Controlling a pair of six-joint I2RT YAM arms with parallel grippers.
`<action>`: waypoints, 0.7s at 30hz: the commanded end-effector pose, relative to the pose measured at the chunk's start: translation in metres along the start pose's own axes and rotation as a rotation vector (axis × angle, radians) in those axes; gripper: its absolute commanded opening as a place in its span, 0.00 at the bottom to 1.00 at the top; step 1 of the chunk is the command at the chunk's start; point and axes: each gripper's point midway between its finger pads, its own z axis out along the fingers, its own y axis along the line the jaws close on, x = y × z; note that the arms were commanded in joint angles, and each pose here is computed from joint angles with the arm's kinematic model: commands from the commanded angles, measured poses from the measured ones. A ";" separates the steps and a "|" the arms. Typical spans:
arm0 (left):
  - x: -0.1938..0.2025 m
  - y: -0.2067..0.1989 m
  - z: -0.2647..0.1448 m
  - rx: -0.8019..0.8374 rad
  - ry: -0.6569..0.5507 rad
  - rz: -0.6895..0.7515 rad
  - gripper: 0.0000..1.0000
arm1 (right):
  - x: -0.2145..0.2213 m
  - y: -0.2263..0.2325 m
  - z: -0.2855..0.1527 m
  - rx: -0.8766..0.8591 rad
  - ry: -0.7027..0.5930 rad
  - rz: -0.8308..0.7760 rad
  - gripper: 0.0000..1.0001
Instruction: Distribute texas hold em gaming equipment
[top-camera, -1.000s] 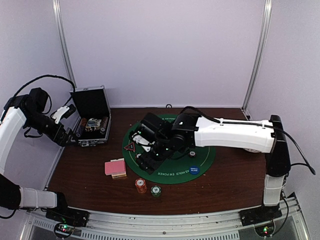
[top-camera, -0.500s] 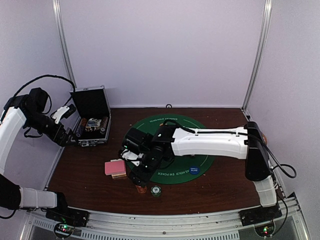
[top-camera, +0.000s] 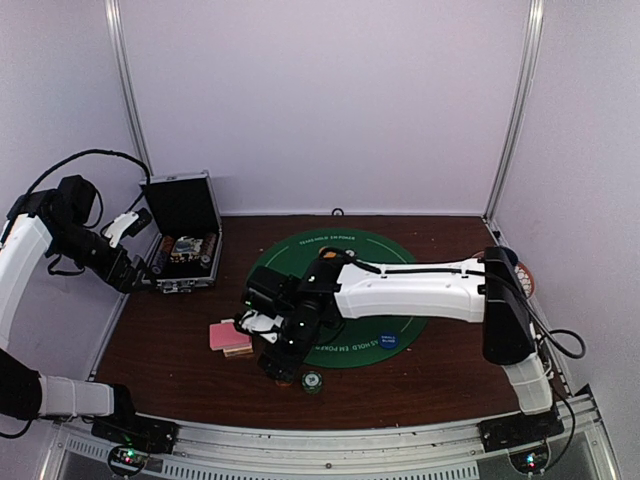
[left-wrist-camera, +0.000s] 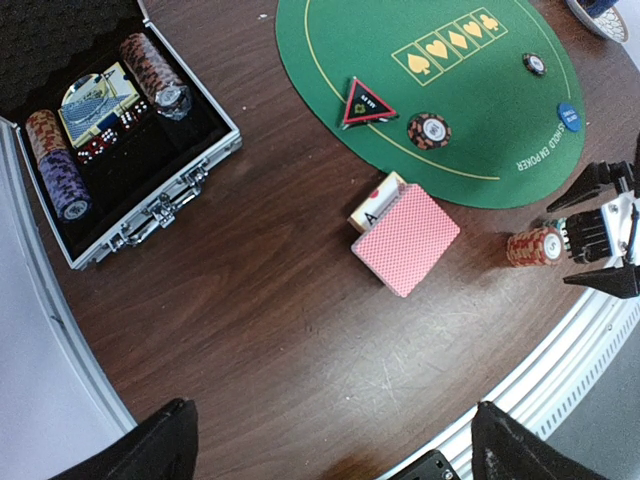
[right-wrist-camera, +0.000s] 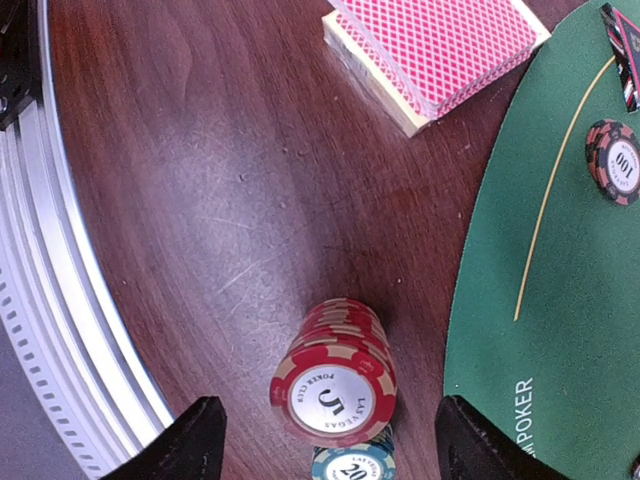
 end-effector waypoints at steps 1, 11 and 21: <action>-0.006 -0.001 -0.006 -0.003 -0.031 0.017 0.98 | 0.000 0.006 0.008 -0.013 0.014 -0.012 0.74; -0.006 0.000 -0.007 -0.013 -0.029 0.019 0.98 | 0.000 0.006 0.012 -0.006 0.011 -0.011 0.68; -0.006 0.000 -0.008 -0.016 -0.029 0.020 0.98 | 0.000 0.005 0.017 -0.006 0.009 -0.008 0.56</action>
